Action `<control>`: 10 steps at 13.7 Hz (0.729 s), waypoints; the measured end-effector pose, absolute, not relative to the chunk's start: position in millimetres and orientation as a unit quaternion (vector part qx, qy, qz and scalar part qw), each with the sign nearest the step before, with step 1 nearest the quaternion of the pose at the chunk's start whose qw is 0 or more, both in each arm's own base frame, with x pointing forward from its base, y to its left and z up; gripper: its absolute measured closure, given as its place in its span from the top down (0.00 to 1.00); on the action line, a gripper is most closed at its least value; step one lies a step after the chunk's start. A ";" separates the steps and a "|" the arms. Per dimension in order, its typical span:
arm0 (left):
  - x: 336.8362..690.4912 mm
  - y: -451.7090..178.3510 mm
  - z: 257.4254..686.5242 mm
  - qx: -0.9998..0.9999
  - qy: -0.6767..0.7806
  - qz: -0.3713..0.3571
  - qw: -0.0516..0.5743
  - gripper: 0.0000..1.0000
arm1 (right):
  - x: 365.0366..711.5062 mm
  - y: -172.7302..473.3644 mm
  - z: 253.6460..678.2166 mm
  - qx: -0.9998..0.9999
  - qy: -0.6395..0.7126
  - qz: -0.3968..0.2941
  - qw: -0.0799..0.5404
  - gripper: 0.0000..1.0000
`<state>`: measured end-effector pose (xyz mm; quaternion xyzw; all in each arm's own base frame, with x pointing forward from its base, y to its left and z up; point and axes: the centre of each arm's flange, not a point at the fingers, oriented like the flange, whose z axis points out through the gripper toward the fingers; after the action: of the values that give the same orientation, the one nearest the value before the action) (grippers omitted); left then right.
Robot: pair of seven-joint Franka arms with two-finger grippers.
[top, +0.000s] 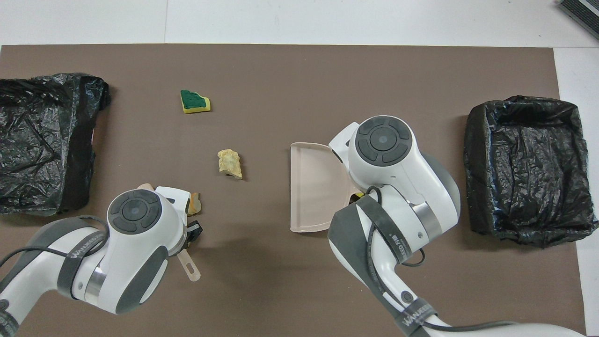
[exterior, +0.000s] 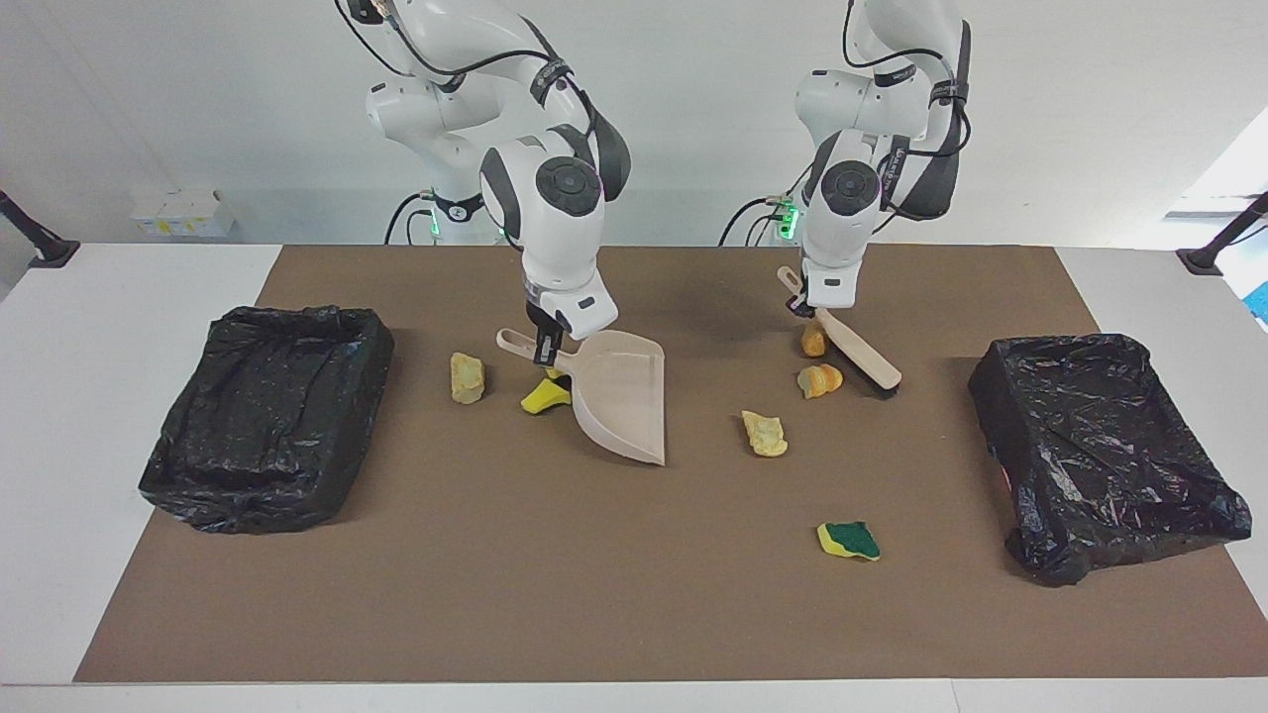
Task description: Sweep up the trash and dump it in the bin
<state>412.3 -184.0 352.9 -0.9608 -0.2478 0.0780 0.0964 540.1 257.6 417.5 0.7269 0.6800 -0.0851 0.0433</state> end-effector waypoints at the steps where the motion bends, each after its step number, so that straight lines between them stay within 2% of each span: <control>1: 415.2 -186.1 352.4 -0.967 -0.226 0.078 0.086 0.26 | 539.3 256.7 418.0 0.714 0.694 -0.086 0.043 0.33; 5: 430.0 -190.3 361.0 -0.988 -0.122 0.079 0.062 0.26 | 539.4 253.6 416.1 0.687 0.720 -0.089 0.040 0.33; 10: 427.7 -191.9 395.2 -0.983 -0.103 0.124 0.088 0.26 | 543.2 232.4 406.4 0.714 0.694 -0.089 0.000 0.33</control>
<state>427.7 -191.9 395.2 -0.9830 -0.1035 0.1239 0.0878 543.2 232.4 406.4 0.7140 0.6945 -0.0885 -0.0003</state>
